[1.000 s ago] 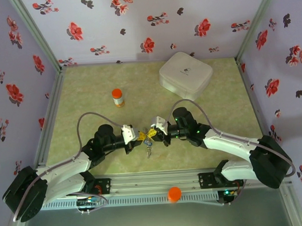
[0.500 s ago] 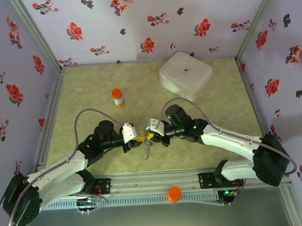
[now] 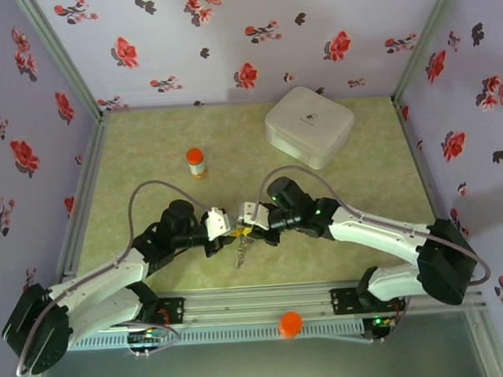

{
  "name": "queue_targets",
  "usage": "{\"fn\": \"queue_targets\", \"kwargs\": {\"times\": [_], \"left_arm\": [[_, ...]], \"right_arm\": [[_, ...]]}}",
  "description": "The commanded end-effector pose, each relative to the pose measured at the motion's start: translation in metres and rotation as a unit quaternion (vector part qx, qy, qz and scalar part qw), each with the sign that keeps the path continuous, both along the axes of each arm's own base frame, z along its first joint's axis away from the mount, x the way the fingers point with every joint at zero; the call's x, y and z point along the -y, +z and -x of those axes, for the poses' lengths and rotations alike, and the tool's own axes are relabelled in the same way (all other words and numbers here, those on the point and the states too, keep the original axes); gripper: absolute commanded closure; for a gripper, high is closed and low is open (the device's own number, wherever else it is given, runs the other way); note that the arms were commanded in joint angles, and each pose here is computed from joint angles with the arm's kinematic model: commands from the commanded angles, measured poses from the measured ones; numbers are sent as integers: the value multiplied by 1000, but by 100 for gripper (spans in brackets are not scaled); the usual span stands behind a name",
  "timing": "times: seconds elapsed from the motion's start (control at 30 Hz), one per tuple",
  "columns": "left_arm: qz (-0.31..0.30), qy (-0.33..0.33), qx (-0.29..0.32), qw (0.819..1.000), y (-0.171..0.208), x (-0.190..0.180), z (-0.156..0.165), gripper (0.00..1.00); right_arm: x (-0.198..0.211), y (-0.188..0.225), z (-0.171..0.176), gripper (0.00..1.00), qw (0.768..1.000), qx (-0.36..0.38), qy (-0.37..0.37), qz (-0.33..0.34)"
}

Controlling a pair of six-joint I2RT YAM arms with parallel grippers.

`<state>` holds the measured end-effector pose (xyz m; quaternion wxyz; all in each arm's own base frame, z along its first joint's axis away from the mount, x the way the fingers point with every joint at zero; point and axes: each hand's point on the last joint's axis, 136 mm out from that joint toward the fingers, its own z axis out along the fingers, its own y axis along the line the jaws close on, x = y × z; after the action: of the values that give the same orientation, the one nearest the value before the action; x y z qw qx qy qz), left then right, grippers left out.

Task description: Put the keys on the keyring

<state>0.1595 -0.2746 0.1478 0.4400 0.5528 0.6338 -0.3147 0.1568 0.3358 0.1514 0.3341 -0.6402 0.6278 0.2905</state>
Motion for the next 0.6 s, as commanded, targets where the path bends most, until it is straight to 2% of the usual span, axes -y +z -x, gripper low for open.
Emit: {"fn": "queue_targets", "kwargs": {"times": [0.0, 0.13, 0.2, 0.37, 0.57], "left_arm": [[25, -19, 13, 999, 17, 8, 2, 100], [39, -15, 17, 999, 15, 7, 3, 100], [44, -14, 19, 999, 12, 7, 3, 100], [53, -10, 31, 998, 10, 9, -1, 100], [55, -12, 31, 998, 11, 9, 0, 100]], "right_arm": [[-12, 22, 2, 95, 999, 9, 5, -44], [2, 24, -3, 72, 997, -12, -24, -71], [10, 24, -2, 66, 996, -24, -36, -80], [29, 6, -2, 65, 994, -32, -79, -74], [26, 10, -7, 67, 992, -27, -87, -90]]}}
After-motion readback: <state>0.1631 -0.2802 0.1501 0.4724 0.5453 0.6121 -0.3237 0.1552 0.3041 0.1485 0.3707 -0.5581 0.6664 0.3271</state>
